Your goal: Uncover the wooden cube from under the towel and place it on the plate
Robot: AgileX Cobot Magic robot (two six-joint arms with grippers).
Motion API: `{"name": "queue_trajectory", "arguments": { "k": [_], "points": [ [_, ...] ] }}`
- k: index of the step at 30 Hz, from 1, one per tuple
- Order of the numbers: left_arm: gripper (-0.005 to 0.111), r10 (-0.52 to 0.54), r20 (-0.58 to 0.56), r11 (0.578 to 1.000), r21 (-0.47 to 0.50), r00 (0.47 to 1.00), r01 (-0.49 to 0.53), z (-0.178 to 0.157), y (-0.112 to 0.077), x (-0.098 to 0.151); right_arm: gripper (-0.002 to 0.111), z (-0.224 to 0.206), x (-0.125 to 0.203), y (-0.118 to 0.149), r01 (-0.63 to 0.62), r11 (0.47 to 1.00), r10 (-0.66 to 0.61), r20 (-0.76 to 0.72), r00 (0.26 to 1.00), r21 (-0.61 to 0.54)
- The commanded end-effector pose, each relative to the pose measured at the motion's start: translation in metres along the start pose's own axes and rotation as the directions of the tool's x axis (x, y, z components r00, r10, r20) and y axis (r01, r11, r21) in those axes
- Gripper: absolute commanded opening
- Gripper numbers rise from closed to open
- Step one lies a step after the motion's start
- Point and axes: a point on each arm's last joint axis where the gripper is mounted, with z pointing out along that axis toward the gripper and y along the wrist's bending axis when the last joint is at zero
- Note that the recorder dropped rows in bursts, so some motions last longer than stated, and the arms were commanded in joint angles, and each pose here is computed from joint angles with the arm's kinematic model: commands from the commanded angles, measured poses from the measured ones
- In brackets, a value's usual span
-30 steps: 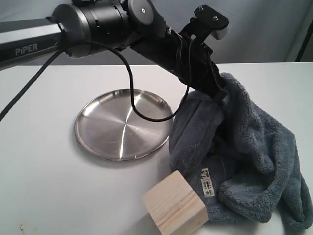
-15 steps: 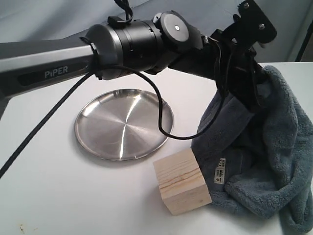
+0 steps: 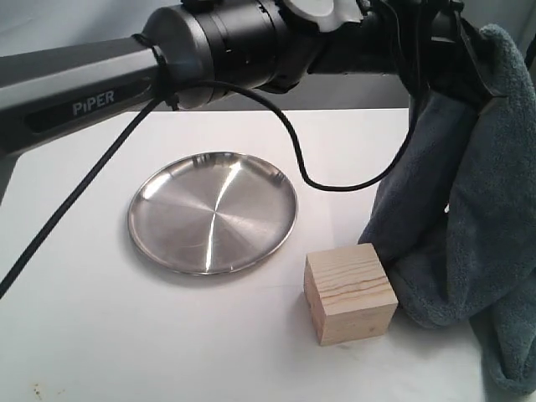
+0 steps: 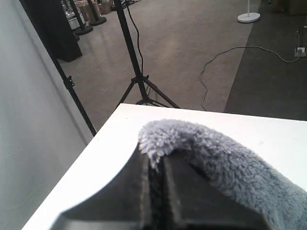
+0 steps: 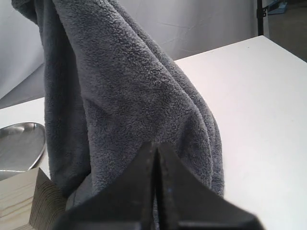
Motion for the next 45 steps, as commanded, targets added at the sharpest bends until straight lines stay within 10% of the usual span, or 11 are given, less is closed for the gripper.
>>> {"name": "queue_trajectory", "arguments": {
  "k": [1, 5, 12, 20, 36, 45],
  "points": [
    [0.0, -0.02, -0.01, 1.0, 0.005, 1.0, 0.02, 0.009, -0.003, 0.009, 0.0, 0.001, 0.001, -0.001, 0.015, 1.0, -0.015, -0.005, 1.0, 0.003],
    [0.008, -0.081, -0.094, 0.995, 0.044, 0.992, 0.085, 0.035, -0.01, 0.053, 0.0, 0.001, 0.001, -0.001, 0.015, 1.0, -0.015, -0.005, 1.0, 0.003],
    [0.09, -0.185, -0.144, 0.979, 0.065, 0.972, 0.196, 0.043, -0.015, 0.071, 0.0, 0.001, 0.001, -0.001, 0.015, 1.0, -0.015, -0.005, 1.0, 0.003],
    [0.091, 0.048, -0.284, 0.991, 0.135, 0.958, -0.01, 0.029, -0.016, 0.069, 0.0, 0.001, 0.001, -0.001, 0.015, 1.0, -0.015, -0.005, 1.0, 0.003],
    [0.091, -0.021, -0.623, 0.996, 0.051, 0.782, 0.068, -0.01, -0.01, 0.066, 0.0, 0.001, 0.001, -0.001, 0.015, 1.0, -0.015, -0.005, 1.0, 0.003],
    [0.091, -0.019, -0.848, 0.978, 0.095, 0.529, 0.188, -0.049, -0.024, 0.064, 0.0, 0.001, 0.001, -0.001, 0.015, 1.0, -0.015, -0.005, 1.0, 0.003]
  ]
}}
